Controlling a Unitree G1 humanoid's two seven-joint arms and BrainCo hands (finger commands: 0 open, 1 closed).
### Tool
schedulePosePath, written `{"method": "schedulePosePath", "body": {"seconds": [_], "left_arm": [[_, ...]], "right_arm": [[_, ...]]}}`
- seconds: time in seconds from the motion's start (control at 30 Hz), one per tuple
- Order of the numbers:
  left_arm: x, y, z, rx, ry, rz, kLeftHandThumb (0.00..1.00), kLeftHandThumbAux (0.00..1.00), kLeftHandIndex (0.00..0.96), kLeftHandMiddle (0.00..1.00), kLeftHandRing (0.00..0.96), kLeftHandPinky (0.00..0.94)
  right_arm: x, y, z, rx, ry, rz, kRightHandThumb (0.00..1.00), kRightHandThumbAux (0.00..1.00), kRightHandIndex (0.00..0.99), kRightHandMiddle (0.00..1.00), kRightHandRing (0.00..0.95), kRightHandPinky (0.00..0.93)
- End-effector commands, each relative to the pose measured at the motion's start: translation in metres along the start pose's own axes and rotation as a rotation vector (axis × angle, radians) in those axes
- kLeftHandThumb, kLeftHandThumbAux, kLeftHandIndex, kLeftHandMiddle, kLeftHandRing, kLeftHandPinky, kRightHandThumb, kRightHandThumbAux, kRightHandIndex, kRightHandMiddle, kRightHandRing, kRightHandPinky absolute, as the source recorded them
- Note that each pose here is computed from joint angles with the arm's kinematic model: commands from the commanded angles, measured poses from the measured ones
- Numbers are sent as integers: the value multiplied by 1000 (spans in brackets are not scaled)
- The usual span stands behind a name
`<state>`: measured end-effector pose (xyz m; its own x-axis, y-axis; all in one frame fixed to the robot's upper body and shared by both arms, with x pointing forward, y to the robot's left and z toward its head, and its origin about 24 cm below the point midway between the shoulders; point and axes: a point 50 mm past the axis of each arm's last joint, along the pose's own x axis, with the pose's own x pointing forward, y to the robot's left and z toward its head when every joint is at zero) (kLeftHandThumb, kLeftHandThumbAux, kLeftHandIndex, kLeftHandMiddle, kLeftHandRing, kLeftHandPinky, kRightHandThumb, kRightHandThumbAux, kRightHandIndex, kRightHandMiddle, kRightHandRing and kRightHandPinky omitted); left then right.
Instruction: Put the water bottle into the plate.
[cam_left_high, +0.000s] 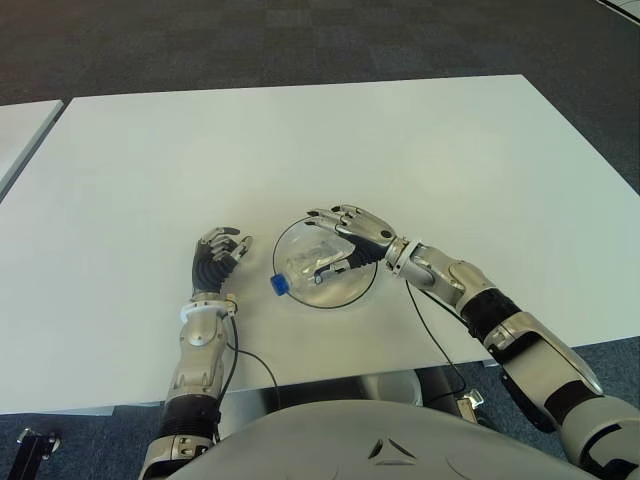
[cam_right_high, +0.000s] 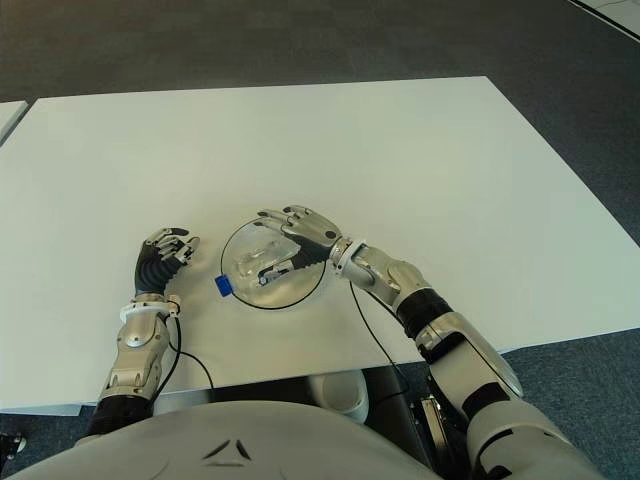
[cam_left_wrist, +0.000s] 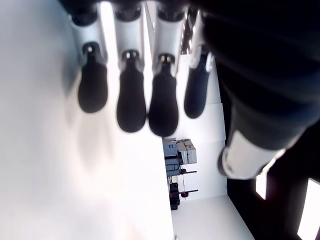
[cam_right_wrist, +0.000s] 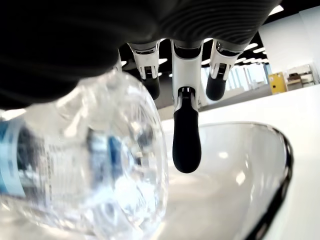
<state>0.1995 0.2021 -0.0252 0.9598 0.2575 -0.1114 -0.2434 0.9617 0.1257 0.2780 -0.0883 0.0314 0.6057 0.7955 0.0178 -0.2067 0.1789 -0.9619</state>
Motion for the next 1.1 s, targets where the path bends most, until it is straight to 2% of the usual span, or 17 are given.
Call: {"method": "schedulePosePath", "body": {"seconds": [0.03,0.4,0.73,0.87,0.9,1.0,1.1], "left_arm": [[-3,1,-6,-4,39,-5,703,715,433,682,666,654],[-3,1,-6,-5,42,-6,702,714,433,677,660,647],[-2,1,-6,-1,39,-1,702,714,434,682,667,653],[-2,1,-7,5,40,1,702,714,434,684,670,653],[-2,1,-7,7,40,1,702,714,434,685,670,652],[-2,1,-7,16,38,0,702,714,434,685,671,649],[-2,1,-7,19,37,0,702,714,434,685,672,648]], "right_arm": [[-3,-6,1,24,19,-45,346,107,0,0,0,0],[-11,-18,1,53,56,-112,371,96,0,0,0,0],[-24,-28,-12,140,209,-207,438,115,0,0,0,0],[-29,-29,-16,203,249,-245,447,121,0,0,0,0],[-32,-28,-19,255,265,-261,448,122,0,0,0,0],[-40,-27,-26,380,293,-308,409,138,0,0,0,0],[-41,-28,-28,446,291,-349,361,152,0,0,0,0]]}}
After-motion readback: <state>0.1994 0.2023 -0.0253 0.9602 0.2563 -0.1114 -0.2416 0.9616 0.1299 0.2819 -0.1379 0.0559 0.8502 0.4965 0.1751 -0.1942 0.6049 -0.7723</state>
